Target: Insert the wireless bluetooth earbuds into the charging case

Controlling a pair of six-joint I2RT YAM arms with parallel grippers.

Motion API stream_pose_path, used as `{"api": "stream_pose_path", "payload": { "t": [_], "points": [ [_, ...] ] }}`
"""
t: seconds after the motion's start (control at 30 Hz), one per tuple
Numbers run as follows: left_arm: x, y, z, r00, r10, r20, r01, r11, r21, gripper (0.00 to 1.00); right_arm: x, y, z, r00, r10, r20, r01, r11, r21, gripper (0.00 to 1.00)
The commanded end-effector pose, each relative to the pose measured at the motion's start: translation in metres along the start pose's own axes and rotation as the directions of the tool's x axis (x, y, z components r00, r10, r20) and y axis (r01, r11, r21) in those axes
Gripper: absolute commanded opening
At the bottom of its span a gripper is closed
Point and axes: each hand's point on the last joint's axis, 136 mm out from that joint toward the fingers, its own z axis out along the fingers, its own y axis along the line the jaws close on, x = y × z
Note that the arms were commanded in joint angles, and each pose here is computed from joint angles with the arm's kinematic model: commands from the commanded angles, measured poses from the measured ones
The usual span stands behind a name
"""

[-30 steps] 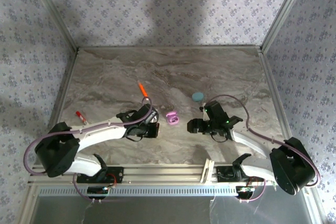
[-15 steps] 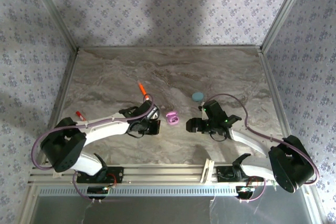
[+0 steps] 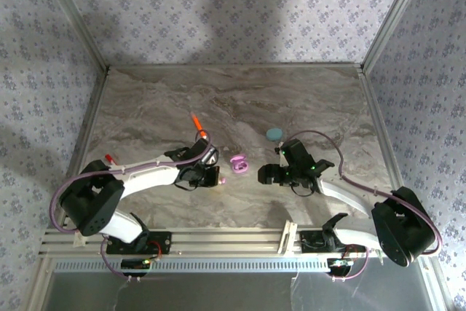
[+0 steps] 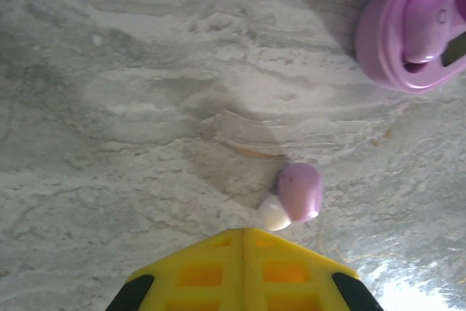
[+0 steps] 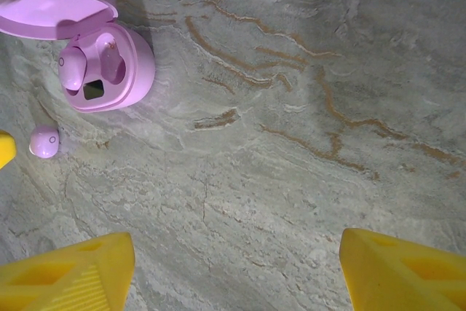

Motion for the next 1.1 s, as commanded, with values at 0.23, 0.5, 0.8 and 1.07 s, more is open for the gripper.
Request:
{"api": "stream_pose_path", "payload": {
  "t": [0.23, 0.5, 0.8, 1.07],
  "points": [
    [-0.003, 0.005, -0.010, 0.999, 0.005, 0.031, -0.005, 1.000, 0.013, 0.05, -0.008, 0.010, -0.004, 1.000, -0.014, 0.019, 0.014, 1.000, -0.008, 0.76],
    [-0.029, 0.008, -0.046, 0.985, -0.008, 0.174, -0.003, 0.998, 0.064, 0.30, -0.014, 0.044, 0.002, 0.999, 0.032, 0.020, -0.029, 0.992, -0.120, 0.72],
    [-0.073, 0.018, -0.105, 0.896, -0.015, 0.444, -0.036, 0.994, 0.106, 0.69, -0.021, 0.081, 0.029, 0.998, 0.053, 0.026, -0.050, 0.994, -0.092, 0.62],
    [-0.086, 0.041, -0.122, 0.794, -0.082, 0.602, -0.004, 0.990, 0.140, 1.00, -0.022, 0.112, 0.056, 0.995, 0.098, 0.018, -0.095, 0.991, -0.095, 0.46]
  ]
}}
